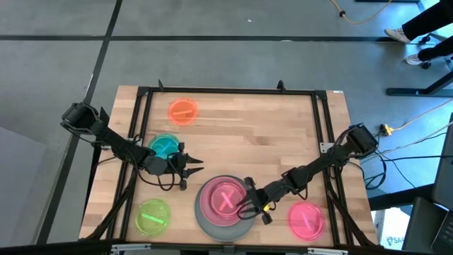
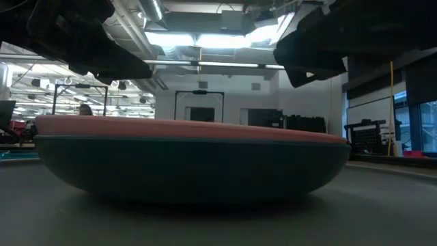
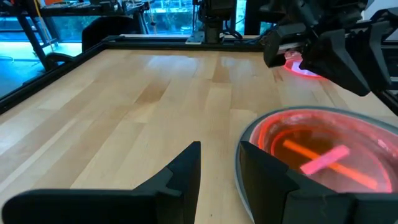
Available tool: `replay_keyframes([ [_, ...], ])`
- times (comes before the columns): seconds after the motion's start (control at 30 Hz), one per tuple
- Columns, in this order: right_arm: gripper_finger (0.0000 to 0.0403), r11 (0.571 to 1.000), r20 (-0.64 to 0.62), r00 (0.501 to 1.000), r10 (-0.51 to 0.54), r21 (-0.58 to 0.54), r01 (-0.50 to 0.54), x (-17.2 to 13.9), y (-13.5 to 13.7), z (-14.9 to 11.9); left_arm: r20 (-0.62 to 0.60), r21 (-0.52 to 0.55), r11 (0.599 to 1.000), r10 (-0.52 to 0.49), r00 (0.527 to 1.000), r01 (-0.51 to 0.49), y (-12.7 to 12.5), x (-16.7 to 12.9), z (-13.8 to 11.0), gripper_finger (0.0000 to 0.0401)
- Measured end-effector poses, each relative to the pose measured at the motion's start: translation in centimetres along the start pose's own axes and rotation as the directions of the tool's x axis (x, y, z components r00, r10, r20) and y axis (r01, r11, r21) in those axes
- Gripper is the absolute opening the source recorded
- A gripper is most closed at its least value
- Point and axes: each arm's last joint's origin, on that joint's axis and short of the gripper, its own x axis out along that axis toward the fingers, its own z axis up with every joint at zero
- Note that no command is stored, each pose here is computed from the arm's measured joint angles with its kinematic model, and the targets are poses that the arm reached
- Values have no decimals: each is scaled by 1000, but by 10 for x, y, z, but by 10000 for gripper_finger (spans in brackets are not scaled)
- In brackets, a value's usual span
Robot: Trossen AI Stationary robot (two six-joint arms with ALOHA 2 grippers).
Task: Stack plastic plates
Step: Stack the orange plate on top of the other orange plate
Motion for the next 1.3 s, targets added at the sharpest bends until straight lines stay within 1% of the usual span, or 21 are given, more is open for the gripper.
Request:
replay_keyframes([
  [0.07,141,1000,6,1000,14,0,-14,-1,1,2,0,0,1000,0,1000,0,0,0,0,105],
  [0.17,157,999,18,999,33,0,-33,-6,1,8,0,0,1000,0,1000,0,0,0,0,105],
  [0.27,163,999,-3,999,47,1,-47,-16,2,16,0,0,1000,-1,1000,1,0,0,0,105],
  [0.37,161,1000,-47,999,26,11,-25,-33,2,24,0,-1,1000,-1,1000,1,0,0,0,105],
  [0.43,159,999,-77,997,-18,45,21,-43,2,28,-2,0,1000,0,1000,0,0,0,0,105],
  [0.53,156,989,-160,982,-99,95,115,-55,7,25,-15,0,1000,1,1000,-1,0,0,-2,105],
  [0.63,156,973,-257,950,-178,101,210,-61,20,12,-28,-6,1000,5,1000,-5,1,0,-3,105],
  [0.7,156,958,-284,930,-233,97,269,-64,30,1,-33,-3,1000,8,999,-8,1,0,-4,105],
  [0.77,156,939,-287,912,-292,95,331,-69,38,-12,-39,-6,1000,19,999,-19,3,1,-4,105],
  [0.83,156,913,-283,886,-367,76,402,-74,42,-26,-40,-36,999,39,998,-41,6,3,-3,105],
  [0.9,156,884,-271,857,-438,45,466,-79,43,-38,-51,-53,996,70,996,-73,10,9,3,105],
  [0.97,156,846,-259,819,-512,16,533,-83,39,-48,-88,-36,993,108,990,-111,13,17,13,105],
  [1.0,156,828,-255,803,-539,17,561,-84,37,-52,-132,-9,991,132,982,-135,16,20,17,105],
  [1.07,156,803,-255,780,-571,26,596,-86,31,-57,-258,72,977,212,942,-200,27,26,22,105],
  [1.17,156,785,-275,764,-584,48,618,-87,24,-63,-410,161,942,336,848,-295,49,31,30,105],
  [1.23,156,775,-281,754,-594,54,630,-87,20,-65,-481,189,915,403,779,-357,66,31,34,105],
  [1.3,156,766,-285,746,-602,59,641,-88,17,-66,-535,194,894,441,721,-403,84,32,36,105],
])
